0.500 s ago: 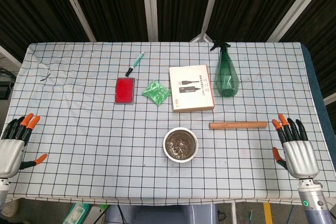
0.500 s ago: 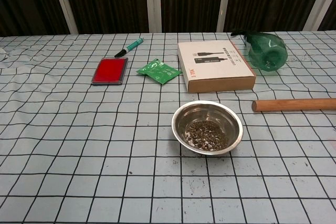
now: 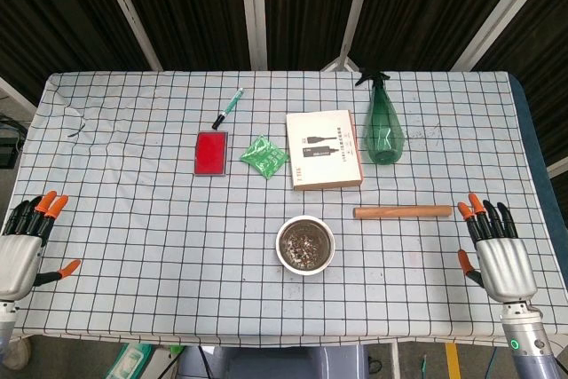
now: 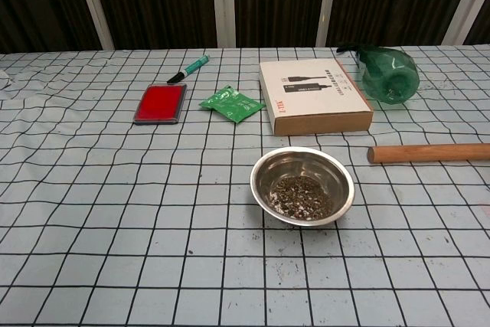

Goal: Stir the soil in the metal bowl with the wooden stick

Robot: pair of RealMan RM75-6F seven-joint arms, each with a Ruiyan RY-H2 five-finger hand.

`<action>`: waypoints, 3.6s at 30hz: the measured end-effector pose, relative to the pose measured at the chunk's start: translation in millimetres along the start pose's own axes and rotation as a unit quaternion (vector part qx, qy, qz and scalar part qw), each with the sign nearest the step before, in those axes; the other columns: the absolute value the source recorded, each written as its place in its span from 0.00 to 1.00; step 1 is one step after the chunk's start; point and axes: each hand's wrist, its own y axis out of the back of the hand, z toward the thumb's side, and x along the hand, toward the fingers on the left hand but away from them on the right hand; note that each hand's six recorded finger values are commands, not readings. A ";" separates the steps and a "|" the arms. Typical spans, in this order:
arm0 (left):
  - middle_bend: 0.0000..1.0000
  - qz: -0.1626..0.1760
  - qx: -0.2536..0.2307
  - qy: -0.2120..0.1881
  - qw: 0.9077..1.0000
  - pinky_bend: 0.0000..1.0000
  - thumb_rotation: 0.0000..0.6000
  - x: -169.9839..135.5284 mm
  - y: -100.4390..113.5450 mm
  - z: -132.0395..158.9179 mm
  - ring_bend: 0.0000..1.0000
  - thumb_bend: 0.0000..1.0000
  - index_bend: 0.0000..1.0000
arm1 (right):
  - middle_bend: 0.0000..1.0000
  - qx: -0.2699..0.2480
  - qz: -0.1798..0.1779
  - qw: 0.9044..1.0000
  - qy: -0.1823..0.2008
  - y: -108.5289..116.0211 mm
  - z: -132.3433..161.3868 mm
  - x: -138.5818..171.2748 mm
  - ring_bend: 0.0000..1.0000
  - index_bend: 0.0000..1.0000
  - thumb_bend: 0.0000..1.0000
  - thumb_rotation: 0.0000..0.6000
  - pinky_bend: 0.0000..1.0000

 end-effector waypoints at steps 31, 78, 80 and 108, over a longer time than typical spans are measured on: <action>0.00 -0.011 -0.023 0.003 1.000 0.00 1.00 4.1 0.2 -1.5 0.00 0.06 0.00 | 0.22 0.030 0.058 0.996 0.057 -63.8 97.7 -102.0 0.20 0.27 0.38 1.00 0.00; 0.00 -0.025 -0.038 0.008 0.999 0.00 1.00 8.5 -0.7 0.3 0.00 0.06 0.00 | 0.33 0.021 0.108 0.993 0.052 -111.7 129.8 -129.0 0.24 0.51 0.43 1.00 0.00; 0.00 -0.025 -0.039 0.008 0.999 0.00 1.00 8.7 -0.7 0.3 0.00 0.06 0.00 | 0.35 0.019 0.108 0.993 0.051 -111.9 130.2 -128.8 0.26 0.53 0.46 1.00 0.00; 0.00 -0.024 -0.038 0.011 0.999 0.00 1.00 8.2 -0.6 0.5 0.00 0.06 0.00 | 0.55 -0.006 0.068 0.995 0.068 -86.3 127.9 -120.8 0.57 0.75 0.51 1.00 0.00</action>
